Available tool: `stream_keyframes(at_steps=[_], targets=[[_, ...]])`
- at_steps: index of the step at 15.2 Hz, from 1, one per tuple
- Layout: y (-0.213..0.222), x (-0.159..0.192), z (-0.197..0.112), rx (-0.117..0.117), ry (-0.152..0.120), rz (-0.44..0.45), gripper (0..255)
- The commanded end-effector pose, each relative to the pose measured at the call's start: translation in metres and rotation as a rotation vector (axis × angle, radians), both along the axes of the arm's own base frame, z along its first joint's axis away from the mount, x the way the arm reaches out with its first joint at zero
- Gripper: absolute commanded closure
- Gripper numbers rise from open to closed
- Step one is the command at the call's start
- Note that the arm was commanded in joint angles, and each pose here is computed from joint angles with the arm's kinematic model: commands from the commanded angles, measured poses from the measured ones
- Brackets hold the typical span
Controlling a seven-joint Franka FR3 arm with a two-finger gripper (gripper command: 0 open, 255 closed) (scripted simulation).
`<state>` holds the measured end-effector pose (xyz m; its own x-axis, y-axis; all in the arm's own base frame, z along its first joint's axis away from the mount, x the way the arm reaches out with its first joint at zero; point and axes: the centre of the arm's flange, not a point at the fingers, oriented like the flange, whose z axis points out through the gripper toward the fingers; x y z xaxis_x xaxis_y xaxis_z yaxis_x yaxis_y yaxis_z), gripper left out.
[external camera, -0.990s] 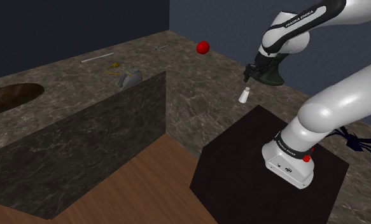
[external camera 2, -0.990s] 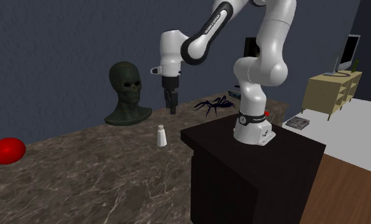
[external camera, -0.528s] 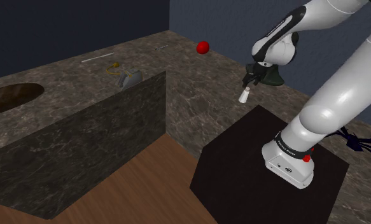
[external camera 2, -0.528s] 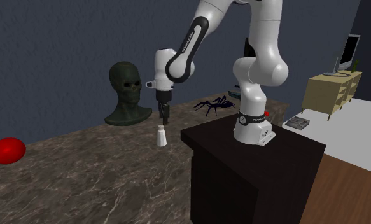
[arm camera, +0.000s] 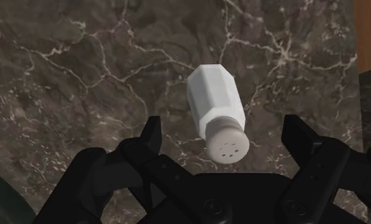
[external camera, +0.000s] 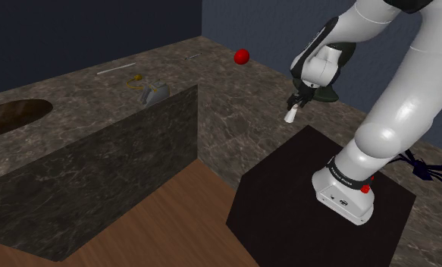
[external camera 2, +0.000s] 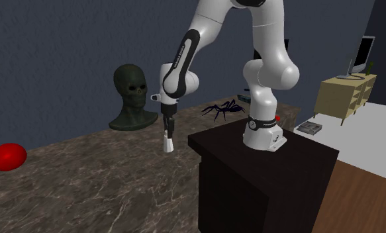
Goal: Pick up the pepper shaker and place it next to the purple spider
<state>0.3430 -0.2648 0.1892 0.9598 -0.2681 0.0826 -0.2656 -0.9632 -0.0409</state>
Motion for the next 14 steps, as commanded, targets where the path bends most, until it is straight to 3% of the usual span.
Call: stream_keyframes(at_steps=[1, 9, 10, 14], targets=[[0.0004, 0.001, -0.0134, 0.0, 0.0, -0.001, 0], [0.0005, 0.001, -0.0134, 0.0, 0.0, -0.001, 0], [0.0005, 0.001, -0.0134, 0.0, 0.0, -0.001, 255], [0.0004, 0.0009, -0.0134, 0.0, 0.0, -0.001, 255]])
